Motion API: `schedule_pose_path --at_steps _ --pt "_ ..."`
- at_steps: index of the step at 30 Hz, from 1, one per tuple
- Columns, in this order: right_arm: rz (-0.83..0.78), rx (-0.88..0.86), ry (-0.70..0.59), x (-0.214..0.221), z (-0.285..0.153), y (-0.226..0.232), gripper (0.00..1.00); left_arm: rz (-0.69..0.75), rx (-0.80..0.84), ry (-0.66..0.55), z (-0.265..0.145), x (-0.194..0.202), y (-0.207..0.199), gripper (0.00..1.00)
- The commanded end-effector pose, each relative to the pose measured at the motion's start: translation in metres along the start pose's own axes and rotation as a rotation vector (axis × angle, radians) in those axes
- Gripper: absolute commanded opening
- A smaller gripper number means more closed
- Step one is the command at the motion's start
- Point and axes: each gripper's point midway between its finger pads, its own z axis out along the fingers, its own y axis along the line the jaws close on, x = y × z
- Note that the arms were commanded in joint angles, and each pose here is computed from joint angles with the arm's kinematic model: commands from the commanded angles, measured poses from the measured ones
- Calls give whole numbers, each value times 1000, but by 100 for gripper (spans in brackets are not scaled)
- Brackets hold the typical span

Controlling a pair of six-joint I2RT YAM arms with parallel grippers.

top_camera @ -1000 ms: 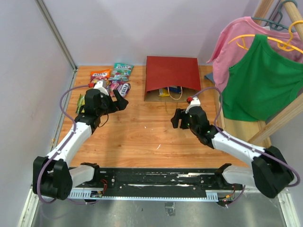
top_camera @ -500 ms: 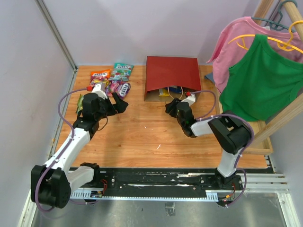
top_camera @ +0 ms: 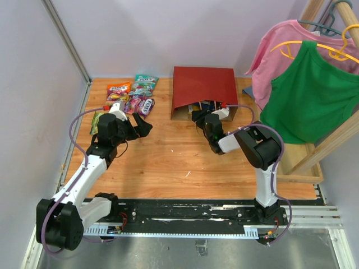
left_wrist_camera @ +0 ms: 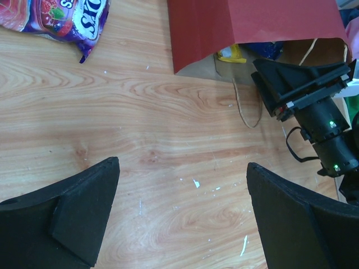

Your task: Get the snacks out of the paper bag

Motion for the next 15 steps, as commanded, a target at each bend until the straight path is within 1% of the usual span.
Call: schedule_pose_path --at_steps 1,7,15 --pt "54 22 -22 -6 18 -6 50 5 38 -27 0 -5 -7 100" --pt "108 58 -5 0 39 -11 52 10 34 -24 0 -4 -6 100" --pt "95 152 37 6 49 -22 53 12 27 -18 2 -3 -4 100"
